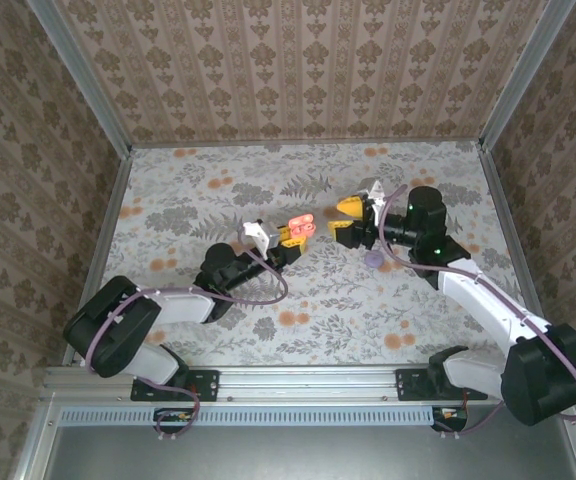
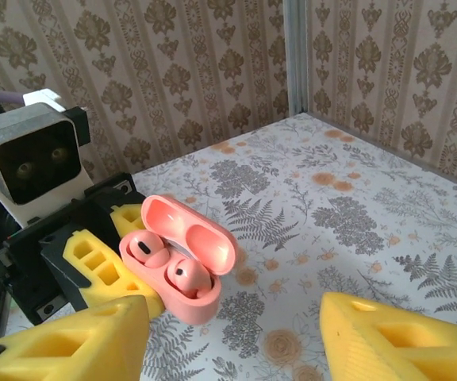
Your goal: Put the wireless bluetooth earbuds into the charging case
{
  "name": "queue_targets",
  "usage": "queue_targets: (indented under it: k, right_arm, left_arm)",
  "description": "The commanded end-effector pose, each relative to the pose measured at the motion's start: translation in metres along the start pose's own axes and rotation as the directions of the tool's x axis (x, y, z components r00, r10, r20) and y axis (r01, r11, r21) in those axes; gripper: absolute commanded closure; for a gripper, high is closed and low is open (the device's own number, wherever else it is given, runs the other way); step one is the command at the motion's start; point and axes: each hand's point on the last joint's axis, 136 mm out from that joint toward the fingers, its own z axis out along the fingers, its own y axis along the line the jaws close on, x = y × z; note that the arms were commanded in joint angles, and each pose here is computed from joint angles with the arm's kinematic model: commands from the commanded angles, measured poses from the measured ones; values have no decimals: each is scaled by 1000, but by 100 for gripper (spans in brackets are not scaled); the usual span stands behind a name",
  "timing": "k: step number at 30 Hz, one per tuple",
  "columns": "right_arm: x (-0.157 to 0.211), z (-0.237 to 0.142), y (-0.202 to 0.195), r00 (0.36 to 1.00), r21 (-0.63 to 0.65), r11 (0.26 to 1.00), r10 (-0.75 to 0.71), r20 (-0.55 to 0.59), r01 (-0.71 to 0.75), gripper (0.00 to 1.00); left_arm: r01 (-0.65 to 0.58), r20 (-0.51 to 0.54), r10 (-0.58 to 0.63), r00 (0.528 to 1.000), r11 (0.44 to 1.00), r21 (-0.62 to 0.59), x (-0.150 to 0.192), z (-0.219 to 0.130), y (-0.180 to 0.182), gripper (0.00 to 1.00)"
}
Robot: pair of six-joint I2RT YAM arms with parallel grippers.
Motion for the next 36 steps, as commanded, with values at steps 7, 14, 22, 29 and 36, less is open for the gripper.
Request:
queue_targets:
  k: [7,14,22,29,36]
  right_arm:
    - [-7,-12,25,993,-149,987,-68,-101,52,27]
    - [0,-12,40,985,-236,967,-127,-115,97,21]
    - [7,-3,46,978,-275,952,-170,-124,131,22]
    - [9,6,48,979,-315,943,-153,-135,104,22]
    - [12,13,51,978,-350,931,-157,-136,101,22]
  left_arm:
    - [-51,47,45,998,990,132,-29,-5,-20,86]
    - [-58,54,50,997,986,154,-36,-5,-23,86]
    - [-56,59,46,997,983,173,-39,-3,-25,86]
    - [-61,65,49,997,980,187,-43,-2,-27,86]
    - [-60,61,49,997,979,194,-43,-2,-28,86]
